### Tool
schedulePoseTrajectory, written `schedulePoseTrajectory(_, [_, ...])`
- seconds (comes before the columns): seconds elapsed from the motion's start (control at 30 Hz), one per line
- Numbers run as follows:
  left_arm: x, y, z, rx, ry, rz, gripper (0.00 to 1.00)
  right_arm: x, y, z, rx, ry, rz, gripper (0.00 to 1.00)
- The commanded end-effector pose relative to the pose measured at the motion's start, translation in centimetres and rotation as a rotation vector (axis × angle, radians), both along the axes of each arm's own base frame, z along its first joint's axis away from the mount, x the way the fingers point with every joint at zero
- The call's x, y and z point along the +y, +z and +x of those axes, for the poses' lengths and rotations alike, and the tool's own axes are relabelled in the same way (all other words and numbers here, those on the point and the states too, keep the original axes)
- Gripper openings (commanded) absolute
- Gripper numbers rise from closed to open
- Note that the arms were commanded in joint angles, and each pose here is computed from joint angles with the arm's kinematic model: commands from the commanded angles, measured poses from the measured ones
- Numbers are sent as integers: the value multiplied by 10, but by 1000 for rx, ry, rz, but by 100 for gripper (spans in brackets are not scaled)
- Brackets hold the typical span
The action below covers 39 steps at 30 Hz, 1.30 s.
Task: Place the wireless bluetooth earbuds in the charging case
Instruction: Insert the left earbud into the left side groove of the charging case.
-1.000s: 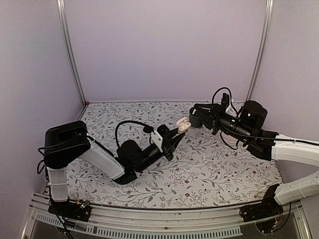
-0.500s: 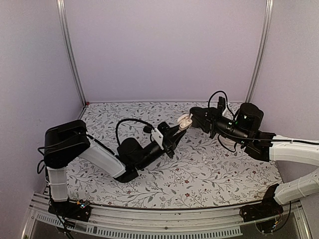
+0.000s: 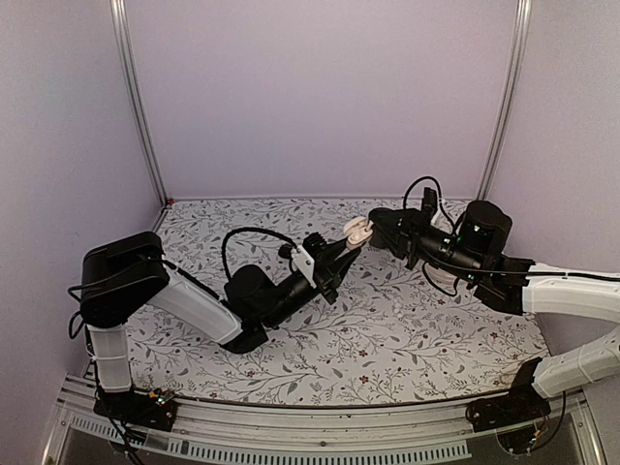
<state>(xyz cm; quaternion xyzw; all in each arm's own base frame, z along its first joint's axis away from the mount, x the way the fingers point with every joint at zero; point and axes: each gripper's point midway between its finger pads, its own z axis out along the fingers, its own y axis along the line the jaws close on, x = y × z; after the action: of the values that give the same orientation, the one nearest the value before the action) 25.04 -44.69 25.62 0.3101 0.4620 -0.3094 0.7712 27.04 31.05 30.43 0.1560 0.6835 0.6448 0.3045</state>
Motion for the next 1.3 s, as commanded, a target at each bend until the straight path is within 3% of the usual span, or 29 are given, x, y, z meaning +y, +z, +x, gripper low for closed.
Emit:
schedulePoseTrajectory(0.0, [21, 53, -6, -98, 10, -166, 0, 7, 5, 0, -18, 20, -5, 17])
schedulePoseTrajectory(0.47, [18, 46, -3, -88, 19, -148, 0, 13, 19, -4, -70, 47, 12, 17])
schedulePoseTrajectory(1.27, [4, 30, 24, -33, 188, -98, 0, 23, 26, 1, -74, 55, 36, 17])
